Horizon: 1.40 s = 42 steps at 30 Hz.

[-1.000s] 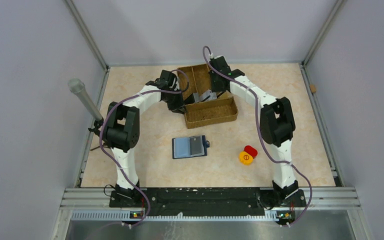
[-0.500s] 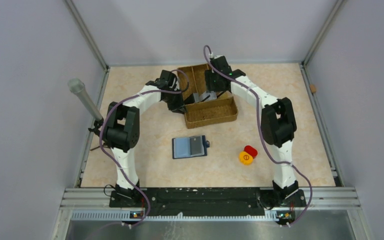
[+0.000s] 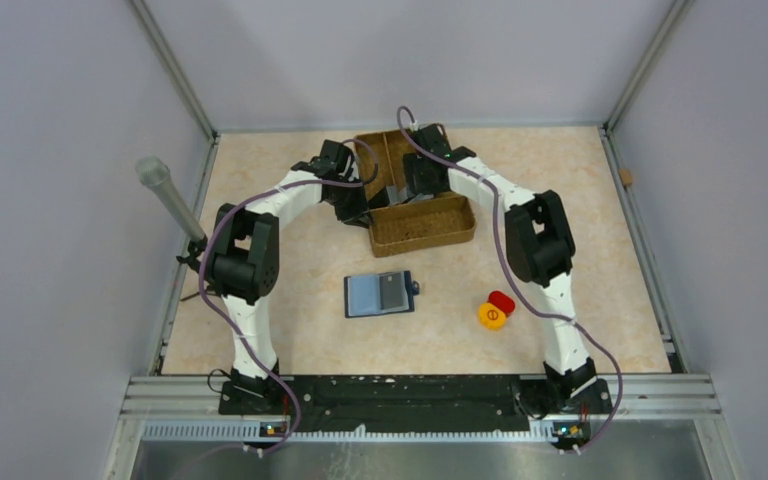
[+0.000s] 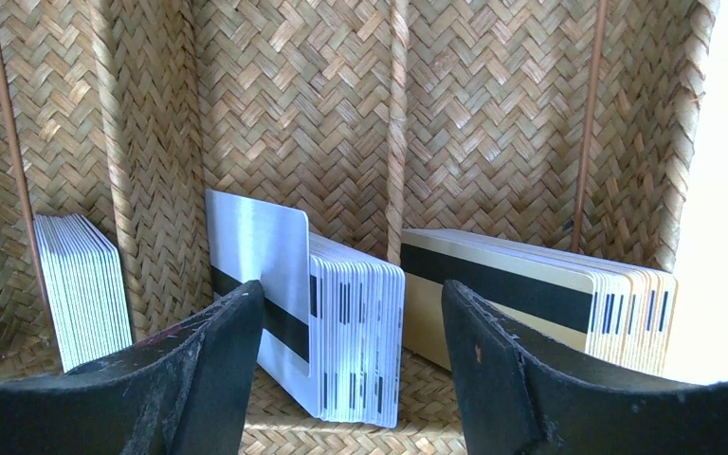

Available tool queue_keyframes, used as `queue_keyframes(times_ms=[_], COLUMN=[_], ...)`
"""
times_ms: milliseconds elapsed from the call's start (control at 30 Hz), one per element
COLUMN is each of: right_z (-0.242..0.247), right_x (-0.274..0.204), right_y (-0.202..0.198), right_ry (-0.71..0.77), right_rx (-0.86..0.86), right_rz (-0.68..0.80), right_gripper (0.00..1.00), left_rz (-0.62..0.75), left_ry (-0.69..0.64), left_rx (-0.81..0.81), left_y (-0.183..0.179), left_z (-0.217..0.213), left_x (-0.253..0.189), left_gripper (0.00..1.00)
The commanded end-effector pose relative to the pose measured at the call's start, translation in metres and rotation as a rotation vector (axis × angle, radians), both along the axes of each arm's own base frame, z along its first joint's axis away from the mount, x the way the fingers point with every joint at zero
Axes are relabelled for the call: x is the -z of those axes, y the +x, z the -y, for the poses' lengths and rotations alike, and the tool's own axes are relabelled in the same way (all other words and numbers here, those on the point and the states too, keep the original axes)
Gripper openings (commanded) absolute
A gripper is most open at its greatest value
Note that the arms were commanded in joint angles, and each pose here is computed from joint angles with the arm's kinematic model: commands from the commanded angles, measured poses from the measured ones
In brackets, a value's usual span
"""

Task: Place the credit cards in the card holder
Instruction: Pick up the credit card from the storage box.

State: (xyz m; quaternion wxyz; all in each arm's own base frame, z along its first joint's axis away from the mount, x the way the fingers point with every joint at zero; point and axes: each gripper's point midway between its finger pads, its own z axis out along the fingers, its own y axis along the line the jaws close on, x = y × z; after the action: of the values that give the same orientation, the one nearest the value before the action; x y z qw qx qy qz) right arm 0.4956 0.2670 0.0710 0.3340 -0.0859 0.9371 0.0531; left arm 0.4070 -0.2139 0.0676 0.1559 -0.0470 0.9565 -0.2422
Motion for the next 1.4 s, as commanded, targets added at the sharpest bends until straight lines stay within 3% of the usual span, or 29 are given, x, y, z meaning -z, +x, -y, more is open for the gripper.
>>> queue_keyframes(times_ms=[0,467,1200,1367], right_z=[0.008,0.010,0.008,0.003], right_x=[-0.025,-0.067,-0.081,-0.083], right_y=[0.009,0.009,0.010,0.012], right_ry=[-0.033,-0.006,0.024,0.047], right_rx=[0.046,0.059,0.055,0.042], right_rz=[0.060,0.124,0.159,0.173], right_gripper=[0.67,0.65,0.27,0.13], left_rz=[-0.004,-0.005,-0.009,-0.011], left_ry=[0.052,0.047,0.040,0.039], left_rx=[0.004,0.007,0.012,0.013], left_y=[-0.001,-0.001,-0.002,-0.002], left_z=[-0.010,-0.009,-0.008,-0.008], left_x=[0.006,0.005,0.006,0.006], left_gripper=[0.15,0.14,0.13,0.13])
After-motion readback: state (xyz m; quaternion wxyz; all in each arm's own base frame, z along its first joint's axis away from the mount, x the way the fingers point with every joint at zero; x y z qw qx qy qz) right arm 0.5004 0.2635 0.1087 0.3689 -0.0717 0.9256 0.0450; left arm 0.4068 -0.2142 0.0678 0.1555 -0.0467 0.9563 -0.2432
